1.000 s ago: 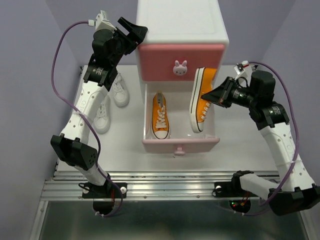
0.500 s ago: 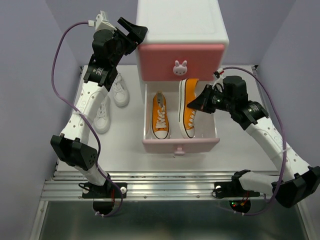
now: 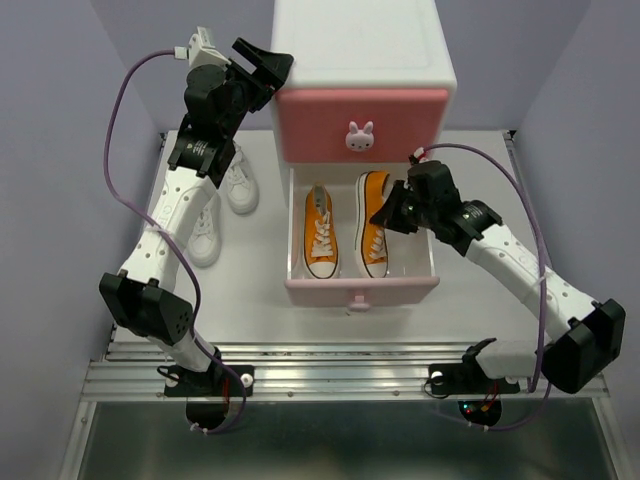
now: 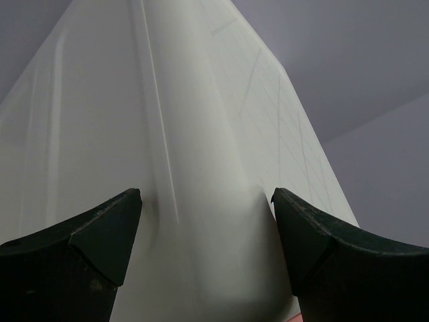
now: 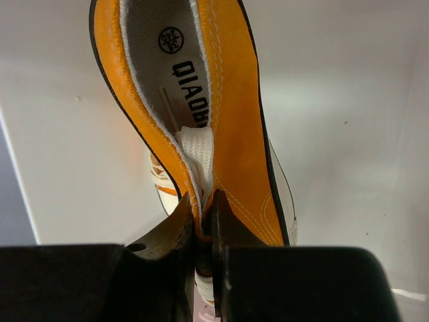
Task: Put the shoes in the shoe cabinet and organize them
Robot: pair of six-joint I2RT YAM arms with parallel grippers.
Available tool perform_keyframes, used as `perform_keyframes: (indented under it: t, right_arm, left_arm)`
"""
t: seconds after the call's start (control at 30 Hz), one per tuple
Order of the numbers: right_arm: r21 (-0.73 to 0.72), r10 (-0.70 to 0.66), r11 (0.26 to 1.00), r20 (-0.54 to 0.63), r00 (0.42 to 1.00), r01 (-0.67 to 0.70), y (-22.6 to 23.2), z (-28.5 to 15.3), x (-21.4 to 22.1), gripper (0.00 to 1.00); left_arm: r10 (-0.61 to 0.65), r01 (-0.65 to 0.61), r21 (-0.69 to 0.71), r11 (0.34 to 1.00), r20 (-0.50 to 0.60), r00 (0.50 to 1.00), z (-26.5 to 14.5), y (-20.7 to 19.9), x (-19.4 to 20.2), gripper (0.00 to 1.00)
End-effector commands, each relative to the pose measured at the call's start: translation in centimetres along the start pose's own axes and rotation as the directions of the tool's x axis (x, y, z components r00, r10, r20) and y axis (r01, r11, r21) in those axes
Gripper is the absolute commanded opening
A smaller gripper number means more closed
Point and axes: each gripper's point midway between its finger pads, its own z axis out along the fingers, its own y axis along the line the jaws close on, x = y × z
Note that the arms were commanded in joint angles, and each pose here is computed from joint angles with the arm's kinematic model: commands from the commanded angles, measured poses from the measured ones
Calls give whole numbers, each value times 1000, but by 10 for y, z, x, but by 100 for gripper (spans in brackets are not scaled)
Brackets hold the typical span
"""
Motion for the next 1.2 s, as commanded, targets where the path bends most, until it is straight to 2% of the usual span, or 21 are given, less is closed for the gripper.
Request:
perform_keyframes:
  t: [0.0,0.3,0.53,0.87,1.17]
  right_arm:
    - [-4,-69,998,92,993,69,32,0,-20,1]
    - [212,-108,975,179,978,69,22,31,-20,1]
    - [285,-162,953,196,967,102,25,51,-30,3]
    - [380,-260,903,104,960,203,19,73,-4,3]
    - [400,-224,895,19,975,198,13,75,22,3]
  left_arm:
    - [3,-235,-465,854,-447,894,-42,174,121,88]
    - [0,-230,-472,851,-439,899,-42,174,120,88]
    - [-3,-229,-476,849,-437,899,-41,176,120,88]
    - [3,-234,-477,847,-437,899,-39,176,120,88]
    - [-2,-226,-482,847,-429,903,-34,177,119,88]
